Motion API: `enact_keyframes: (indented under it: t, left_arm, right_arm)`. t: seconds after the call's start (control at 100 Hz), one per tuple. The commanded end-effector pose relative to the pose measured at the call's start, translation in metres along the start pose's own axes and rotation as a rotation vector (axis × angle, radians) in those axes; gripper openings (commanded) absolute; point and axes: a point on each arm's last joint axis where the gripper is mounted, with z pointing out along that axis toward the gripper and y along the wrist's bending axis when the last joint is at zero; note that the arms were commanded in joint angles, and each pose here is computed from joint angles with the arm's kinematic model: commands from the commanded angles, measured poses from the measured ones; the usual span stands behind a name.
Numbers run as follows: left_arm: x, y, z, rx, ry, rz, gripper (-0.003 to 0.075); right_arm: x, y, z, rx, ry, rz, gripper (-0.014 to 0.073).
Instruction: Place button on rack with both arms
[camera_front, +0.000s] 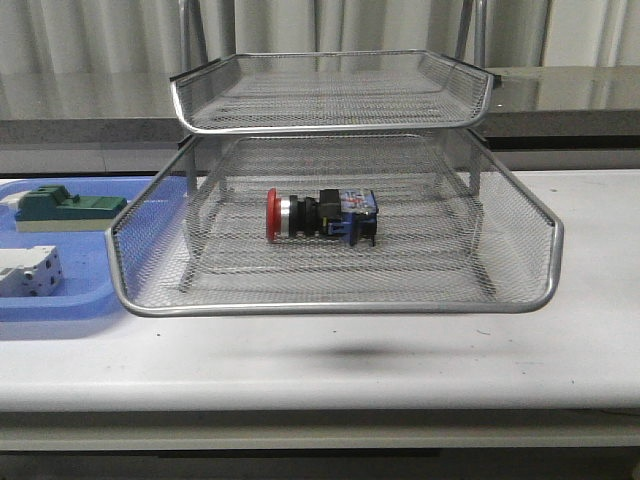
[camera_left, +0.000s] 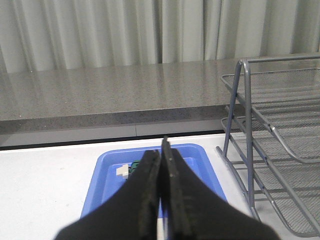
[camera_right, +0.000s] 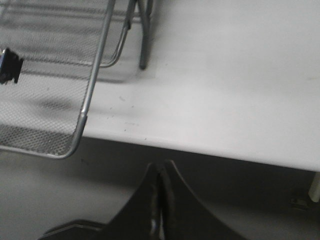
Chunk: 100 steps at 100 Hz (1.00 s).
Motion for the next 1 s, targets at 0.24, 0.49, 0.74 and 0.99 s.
enact_keyframes:
  t: [0.24,0.49,0.74,0.99]
  left_arm:
    - [-0.014,0.004,-0.001,-0.040,-0.086,-0.023,-0.0020]
    - [-0.014,0.004,-0.001,-0.040,-0.086,-0.023,-0.0020]
    - [-0.014,0.004,-0.001,-0.040,-0.086,-0.023,-0.0020]
    - [-0.014,0.004,-0.001,-0.040,-0.086,-0.023,-0.0020]
  right_arm:
    - [-0.017,0.048,0.065,-0.254,0.092,-0.341,-0.0069]
    - [0.001,0.096,0.089,-0.389,0.159,-0.600,-0.0069]
    - [0.017,0.131,0.114,-0.446,0.169,-0.741,-0.0069]
    - [0.020,0.139,0.140,-0.402,0.132,-0.826,-0.0069]
